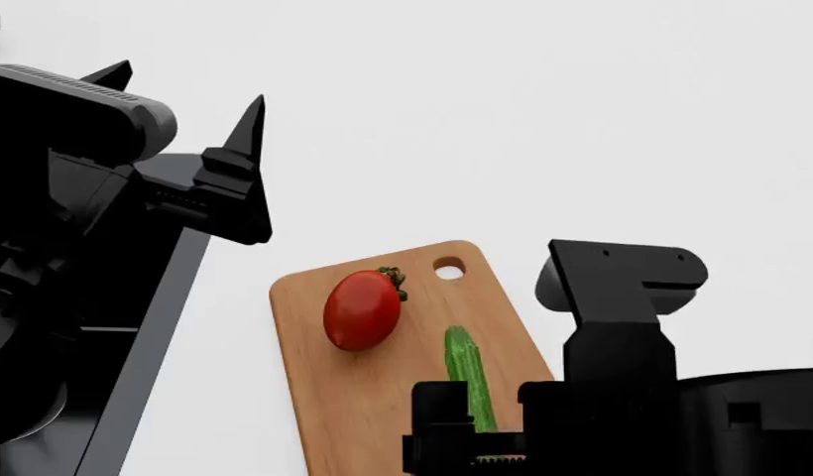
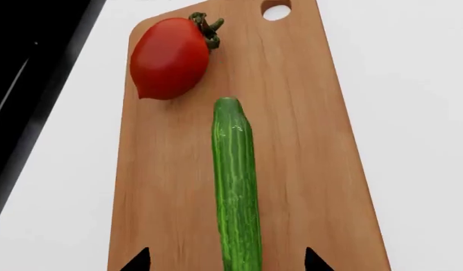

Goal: Pick the vegetables from the sink and place them on the cutting board.

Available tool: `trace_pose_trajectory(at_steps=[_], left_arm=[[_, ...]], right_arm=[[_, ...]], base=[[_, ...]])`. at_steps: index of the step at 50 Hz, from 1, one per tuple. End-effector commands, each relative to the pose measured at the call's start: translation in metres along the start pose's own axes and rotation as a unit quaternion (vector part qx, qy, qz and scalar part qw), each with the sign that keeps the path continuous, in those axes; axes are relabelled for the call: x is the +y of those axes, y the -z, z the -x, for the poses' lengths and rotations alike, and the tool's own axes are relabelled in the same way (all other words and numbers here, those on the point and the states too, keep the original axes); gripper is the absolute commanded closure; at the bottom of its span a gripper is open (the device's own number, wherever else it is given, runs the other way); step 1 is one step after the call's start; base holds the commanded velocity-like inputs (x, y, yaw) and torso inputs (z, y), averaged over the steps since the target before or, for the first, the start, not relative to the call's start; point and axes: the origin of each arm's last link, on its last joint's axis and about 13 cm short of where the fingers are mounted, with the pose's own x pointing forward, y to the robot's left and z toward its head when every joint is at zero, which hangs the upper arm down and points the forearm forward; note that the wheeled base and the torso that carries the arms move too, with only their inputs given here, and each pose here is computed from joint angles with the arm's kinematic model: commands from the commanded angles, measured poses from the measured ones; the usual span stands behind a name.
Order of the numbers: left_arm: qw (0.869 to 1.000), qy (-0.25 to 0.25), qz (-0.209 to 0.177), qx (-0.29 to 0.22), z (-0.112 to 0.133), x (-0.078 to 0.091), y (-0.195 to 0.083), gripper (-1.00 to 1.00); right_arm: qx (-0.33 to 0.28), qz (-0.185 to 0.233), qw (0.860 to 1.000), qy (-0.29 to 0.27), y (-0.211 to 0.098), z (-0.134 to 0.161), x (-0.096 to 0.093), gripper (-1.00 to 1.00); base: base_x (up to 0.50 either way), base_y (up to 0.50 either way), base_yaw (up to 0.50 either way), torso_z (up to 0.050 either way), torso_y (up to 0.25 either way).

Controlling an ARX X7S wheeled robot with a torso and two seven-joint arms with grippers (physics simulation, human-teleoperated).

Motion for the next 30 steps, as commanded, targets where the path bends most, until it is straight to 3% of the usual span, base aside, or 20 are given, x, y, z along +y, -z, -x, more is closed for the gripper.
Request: trace_pose_trajectory(at_steps=[1,17,24,26,28,30], left_arm=[[1.0,-0.001,0.001,0.001,0.001,0.0,0.0,-1.0],[1.0,0.002,0.003,0.002,0.002,-0.001,0.0,-1.0],[1.0,-0.019,-0.001,-0.022,0.002,0.0,-0.001,-1.0],[0.999,-0.013,-0.013,-0.049,0.004,-0.001,-0.001,-1.0],[0.998,-0.016,0.003,-0.052,0.003,0.001,-0.001,-1.0],[0.998,-0.028,0.011,-0.05,0.003,0.004,-0.002,-1.0]], right_arm=[[-0.005,0.001,1.0,-0.003,0.001,-0.001,-0.001,-1.0],[-0.024,0.002,1.0,-0.003,0.0,0.005,0.0,-1.0],[-0.162,0.033,0.986,0.004,-0.021,0.042,0.009,-1.0],[-0.182,0.026,0.983,-0.002,-0.023,0.046,0.009,-1.0],[-0.193,0.029,0.981,-0.003,-0.024,0.047,0.009,-1.0],[-0.215,0.063,0.974,0.025,-0.026,0.047,0.011,-1.0]], base=[[0.0,0.0,0.0,0.0,0.0],[0.0,0.0,0.0,0.0,0.0],[0.0,0.0,0.0,0.0,0.0],[0.0,0.0,0.0,0.0,0.0],[0.0,0.0,0.0,0.0,0.0],[0.0,0.0,0.0,0.0,0.0]])
